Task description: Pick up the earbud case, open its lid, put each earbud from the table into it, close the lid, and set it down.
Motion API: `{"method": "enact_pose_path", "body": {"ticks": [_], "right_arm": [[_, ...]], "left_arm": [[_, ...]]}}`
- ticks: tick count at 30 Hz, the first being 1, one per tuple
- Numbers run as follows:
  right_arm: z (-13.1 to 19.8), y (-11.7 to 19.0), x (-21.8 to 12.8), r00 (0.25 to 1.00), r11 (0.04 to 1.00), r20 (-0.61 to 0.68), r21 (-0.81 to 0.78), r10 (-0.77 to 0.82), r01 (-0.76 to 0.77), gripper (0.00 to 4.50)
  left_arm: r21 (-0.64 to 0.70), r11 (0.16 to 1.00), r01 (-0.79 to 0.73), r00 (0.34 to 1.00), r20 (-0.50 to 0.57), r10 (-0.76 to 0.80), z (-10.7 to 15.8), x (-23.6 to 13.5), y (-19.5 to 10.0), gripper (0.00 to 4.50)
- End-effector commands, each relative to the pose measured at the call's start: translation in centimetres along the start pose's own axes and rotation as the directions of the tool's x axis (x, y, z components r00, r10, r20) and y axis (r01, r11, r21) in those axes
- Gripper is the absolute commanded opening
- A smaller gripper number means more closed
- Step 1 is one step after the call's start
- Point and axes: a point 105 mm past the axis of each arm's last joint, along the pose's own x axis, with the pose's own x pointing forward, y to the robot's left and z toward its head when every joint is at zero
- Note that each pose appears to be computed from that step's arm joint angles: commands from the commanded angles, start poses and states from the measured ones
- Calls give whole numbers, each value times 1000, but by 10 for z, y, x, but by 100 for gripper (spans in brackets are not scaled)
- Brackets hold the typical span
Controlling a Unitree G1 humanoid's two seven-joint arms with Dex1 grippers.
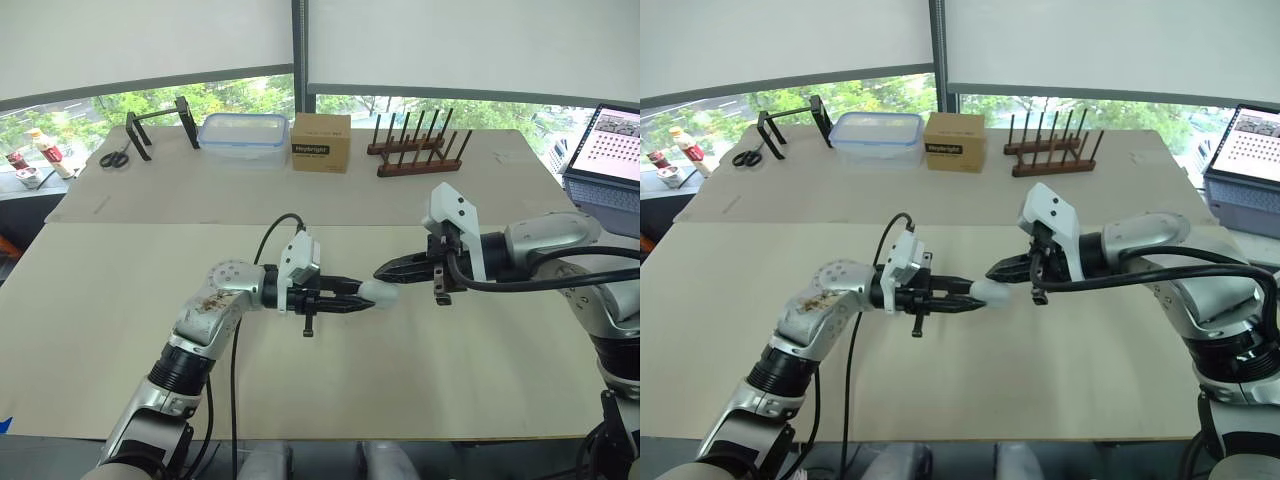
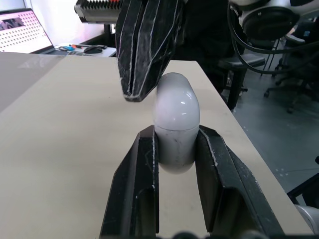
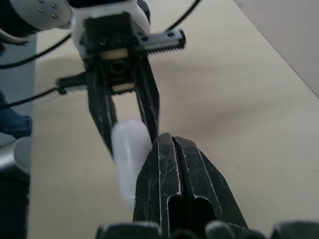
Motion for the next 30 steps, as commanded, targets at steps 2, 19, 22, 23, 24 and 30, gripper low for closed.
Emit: {"method": "enact_pose_path", "body": {"ticks": [2, 19, 22, 23, 24, 30], "right_arm": [[3, 21, -3, 997, 997, -12, -6, 72, -72, 0], [-23, 4, -12, 977, 939, 1, -276, -215, 207, 0], [-26, 5, -13, 976, 937, -5, -281, -219, 209, 0], [-27, 5, -14, 976, 936, -9, -284, -219, 207, 0], [-28, 4, -14, 976, 936, -12, -286, -219, 206, 0], [-35, 3, -16, 978, 935, -68, -313, -200, 169, 0]], "left_arm": [[22, 998, -58, 997, 60, 56, 16, -2, 10, 52], [-735, 630, -251, 964, -249, 94, -65, -16, 27, 52], [-735, 606, -304, 950, -280, 136, -72, -22, 35, 102], [-721, 612, -327, 943, -294, 157, -73, -25, 39, 154], [-710, 616, -341, 938, -302, 171, -74, -27, 42, 190], [-467, 796, -385, 914, -315, 257, -64, -49, 55, 442]]}}
